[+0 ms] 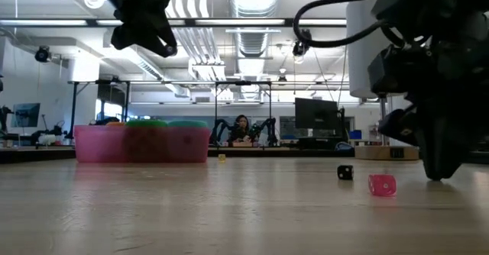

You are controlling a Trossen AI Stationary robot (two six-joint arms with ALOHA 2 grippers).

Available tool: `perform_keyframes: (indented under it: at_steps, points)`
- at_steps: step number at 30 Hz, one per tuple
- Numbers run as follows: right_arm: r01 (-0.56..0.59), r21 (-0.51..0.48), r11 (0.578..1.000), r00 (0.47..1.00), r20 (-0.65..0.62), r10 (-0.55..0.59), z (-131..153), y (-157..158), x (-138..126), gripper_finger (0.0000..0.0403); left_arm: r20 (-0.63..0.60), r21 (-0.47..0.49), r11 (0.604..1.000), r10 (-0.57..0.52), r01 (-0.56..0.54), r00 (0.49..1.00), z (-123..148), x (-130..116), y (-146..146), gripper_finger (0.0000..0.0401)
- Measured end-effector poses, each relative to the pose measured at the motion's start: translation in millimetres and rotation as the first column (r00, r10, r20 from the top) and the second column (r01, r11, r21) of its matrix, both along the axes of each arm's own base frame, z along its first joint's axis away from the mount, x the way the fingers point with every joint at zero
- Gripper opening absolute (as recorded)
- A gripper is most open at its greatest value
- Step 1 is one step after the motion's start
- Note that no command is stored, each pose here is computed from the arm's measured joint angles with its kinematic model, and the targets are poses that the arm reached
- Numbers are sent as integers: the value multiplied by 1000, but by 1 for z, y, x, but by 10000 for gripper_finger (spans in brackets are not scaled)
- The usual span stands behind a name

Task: Pick & Place Dice
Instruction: Put the small black dice into the red bin

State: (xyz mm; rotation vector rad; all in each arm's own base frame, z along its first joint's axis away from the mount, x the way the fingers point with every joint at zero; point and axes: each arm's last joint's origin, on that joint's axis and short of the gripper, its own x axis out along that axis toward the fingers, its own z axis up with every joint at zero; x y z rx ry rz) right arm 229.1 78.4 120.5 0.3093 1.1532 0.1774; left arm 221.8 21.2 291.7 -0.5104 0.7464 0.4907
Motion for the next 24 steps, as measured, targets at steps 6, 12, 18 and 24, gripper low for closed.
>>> perform_keyframes:
  at_steps: [6,12,18,24]
  points:
    - [42,-1,999,992,115,-42,4,-4,11,52,-4,11,1000,-13,13,1000,0,0,0,180]
    - [84,18,996,973,213,-86,0,-9,27,52,-7,16,1000,-19,19,1000,0,0,0,189]
    - [88,51,995,970,224,-97,-14,-6,35,52,-22,29,999,-35,36,999,-1,-1,0,195]
    - [67,40,997,969,236,-74,-17,-4,52,52,-33,40,998,-55,56,998,-1,-1,0,201]
